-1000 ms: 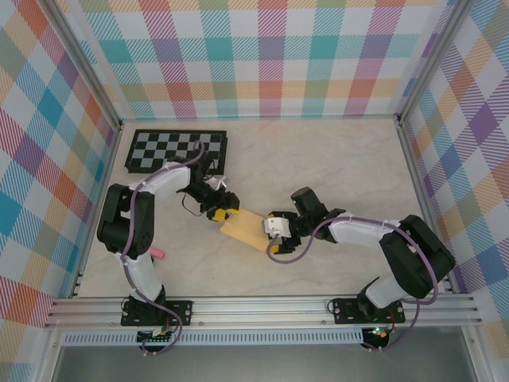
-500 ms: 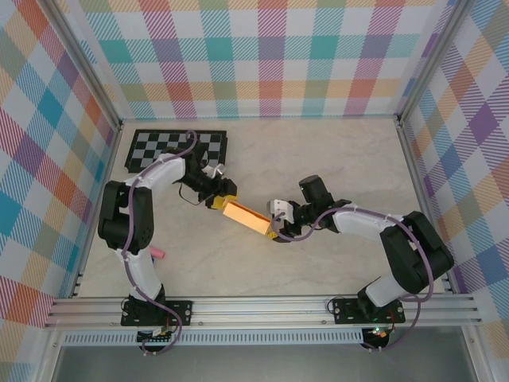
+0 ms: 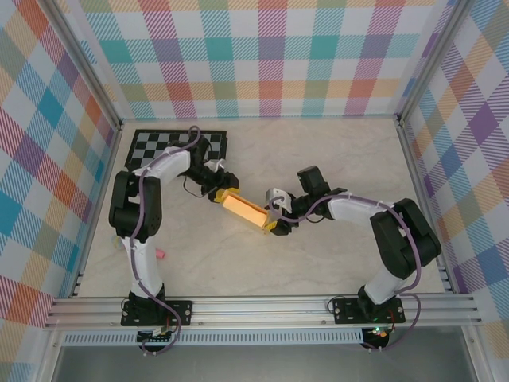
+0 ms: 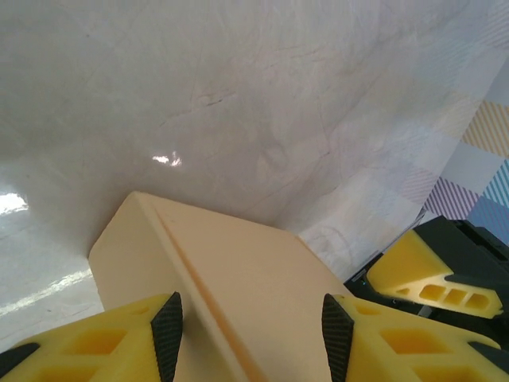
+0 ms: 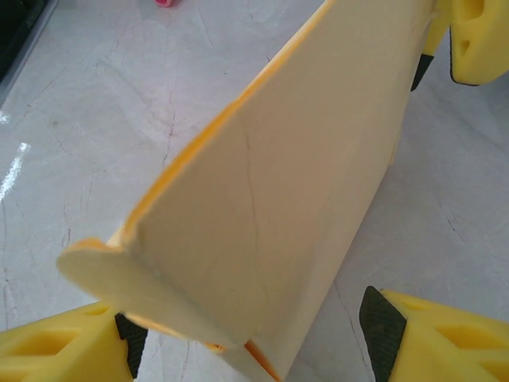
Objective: Fold the paper box
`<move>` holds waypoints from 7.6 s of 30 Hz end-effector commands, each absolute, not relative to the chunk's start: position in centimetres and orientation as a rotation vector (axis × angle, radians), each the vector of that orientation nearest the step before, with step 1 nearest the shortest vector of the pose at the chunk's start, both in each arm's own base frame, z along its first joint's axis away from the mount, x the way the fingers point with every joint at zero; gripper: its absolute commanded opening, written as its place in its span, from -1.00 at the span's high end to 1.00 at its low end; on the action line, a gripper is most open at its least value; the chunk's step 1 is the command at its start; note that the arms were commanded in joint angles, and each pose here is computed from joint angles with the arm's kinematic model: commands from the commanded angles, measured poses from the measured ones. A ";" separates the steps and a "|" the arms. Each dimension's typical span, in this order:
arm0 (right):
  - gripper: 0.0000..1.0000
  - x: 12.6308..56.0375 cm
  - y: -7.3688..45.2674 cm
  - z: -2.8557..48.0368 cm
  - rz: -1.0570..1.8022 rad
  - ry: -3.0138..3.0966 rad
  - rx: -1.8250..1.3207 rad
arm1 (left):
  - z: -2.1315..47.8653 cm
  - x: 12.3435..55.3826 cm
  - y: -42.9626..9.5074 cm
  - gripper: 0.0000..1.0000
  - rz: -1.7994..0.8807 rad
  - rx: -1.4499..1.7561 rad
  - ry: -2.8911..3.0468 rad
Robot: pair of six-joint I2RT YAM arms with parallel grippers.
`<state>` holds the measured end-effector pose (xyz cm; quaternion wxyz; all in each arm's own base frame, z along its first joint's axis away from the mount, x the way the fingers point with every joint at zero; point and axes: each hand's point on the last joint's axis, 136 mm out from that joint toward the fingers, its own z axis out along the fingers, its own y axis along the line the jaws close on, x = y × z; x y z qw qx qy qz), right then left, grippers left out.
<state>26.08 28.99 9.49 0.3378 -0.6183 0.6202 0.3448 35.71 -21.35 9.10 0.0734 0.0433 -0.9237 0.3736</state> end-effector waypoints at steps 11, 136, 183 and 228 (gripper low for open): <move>-0.52 25.3 28.8 11.5 1.047 1.548 -1.584 | 9.8 38.1 -20.8 -0.04 1.145 0.216 -2.788; 0.97 38.7 23.9 9.0 0.838 2.989 -0.039 | 20.0 36.5 -22.2 -0.50 1.276 -0.982 -3.720; 0.01 38.8 26.0 20.5 0.560 1.973 -0.896 | 14.1 37.2 -15.5 -0.81 1.221 -0.031 -3.833; -0.72 38.8 27.8 12.9 1.631 2.908 0.264 | 10.3 37.9 -22.1 -0.25 1.223 0.960 -2.988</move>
